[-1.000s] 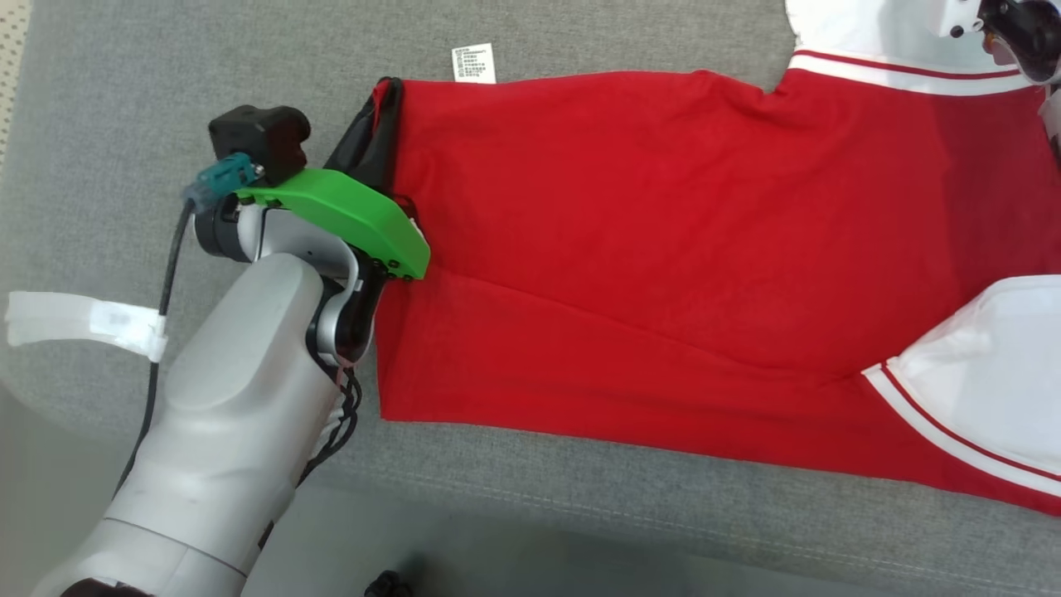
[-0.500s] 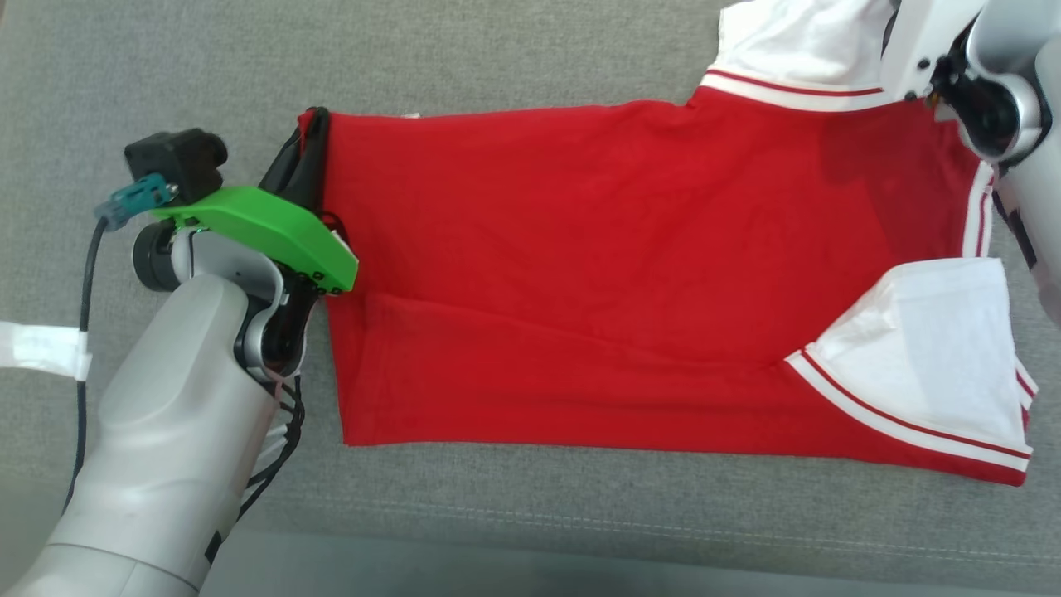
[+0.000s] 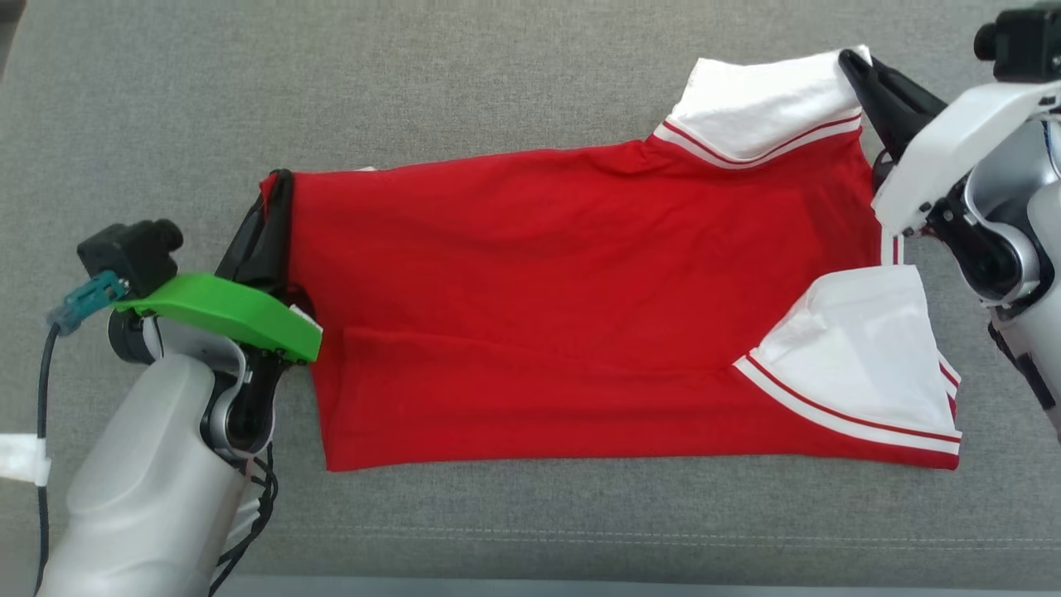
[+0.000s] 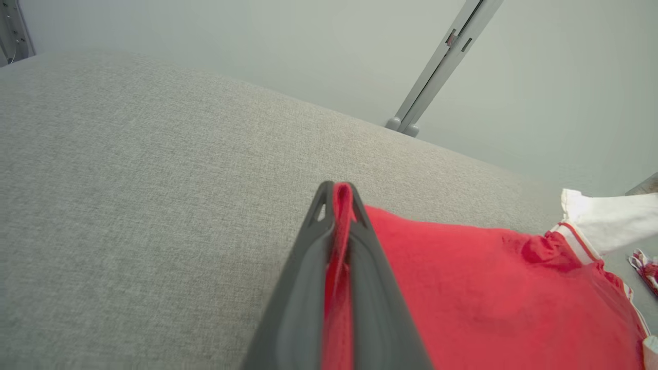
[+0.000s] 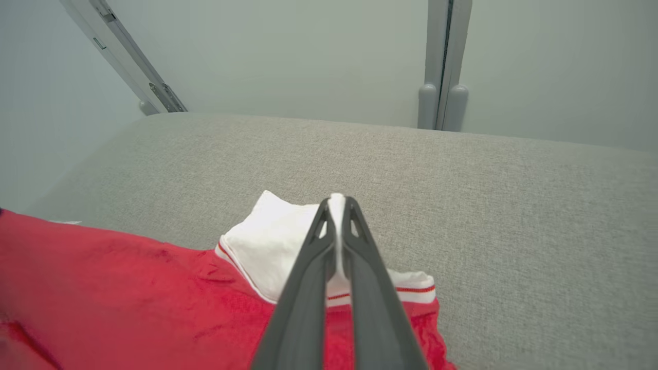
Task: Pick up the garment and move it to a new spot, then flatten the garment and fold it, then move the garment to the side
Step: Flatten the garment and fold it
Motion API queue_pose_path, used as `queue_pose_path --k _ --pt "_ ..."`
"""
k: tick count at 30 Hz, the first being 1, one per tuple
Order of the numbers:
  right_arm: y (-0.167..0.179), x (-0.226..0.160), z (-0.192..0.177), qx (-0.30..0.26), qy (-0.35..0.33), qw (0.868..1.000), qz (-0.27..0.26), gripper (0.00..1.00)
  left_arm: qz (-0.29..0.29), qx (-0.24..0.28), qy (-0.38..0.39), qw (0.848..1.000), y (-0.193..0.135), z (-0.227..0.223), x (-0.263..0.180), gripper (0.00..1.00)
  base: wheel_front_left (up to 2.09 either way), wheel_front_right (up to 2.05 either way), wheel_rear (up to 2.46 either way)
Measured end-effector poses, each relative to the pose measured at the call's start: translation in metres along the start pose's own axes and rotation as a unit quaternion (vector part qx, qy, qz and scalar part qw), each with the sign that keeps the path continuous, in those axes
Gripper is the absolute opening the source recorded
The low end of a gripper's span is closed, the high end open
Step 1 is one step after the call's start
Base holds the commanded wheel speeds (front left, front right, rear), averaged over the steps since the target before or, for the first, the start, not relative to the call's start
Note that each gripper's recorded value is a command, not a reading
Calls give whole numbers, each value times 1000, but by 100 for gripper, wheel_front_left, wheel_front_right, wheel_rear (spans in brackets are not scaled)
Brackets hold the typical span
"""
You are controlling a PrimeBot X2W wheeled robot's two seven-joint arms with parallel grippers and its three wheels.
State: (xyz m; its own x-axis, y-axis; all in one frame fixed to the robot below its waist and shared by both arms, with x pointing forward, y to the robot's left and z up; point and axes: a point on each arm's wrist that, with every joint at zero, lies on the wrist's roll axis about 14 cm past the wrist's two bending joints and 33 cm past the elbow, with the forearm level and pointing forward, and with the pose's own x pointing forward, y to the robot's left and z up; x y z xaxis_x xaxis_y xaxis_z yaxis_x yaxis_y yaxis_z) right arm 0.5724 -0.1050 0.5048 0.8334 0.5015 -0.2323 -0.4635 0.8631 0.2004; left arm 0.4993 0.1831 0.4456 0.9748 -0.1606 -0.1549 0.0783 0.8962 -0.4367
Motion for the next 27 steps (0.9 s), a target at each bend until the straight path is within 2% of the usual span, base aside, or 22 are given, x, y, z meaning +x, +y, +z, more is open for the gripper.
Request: queue_pose_path --k 15,22,27 --pt "13 -88 -19 56 -43 997 -17 0 -39 -44 -17 998 -18 -2 -57 0 0 0 0" --pt "11 -109 -37 88 -41 994 -43 0 -41 -62 -8 997 -21 -16 -76 0 0 0 0" --pt "11 -118 -51 103 -32 993 -56 0 -28 -54 14 998 -14 -33 -87 0 0 0 0"
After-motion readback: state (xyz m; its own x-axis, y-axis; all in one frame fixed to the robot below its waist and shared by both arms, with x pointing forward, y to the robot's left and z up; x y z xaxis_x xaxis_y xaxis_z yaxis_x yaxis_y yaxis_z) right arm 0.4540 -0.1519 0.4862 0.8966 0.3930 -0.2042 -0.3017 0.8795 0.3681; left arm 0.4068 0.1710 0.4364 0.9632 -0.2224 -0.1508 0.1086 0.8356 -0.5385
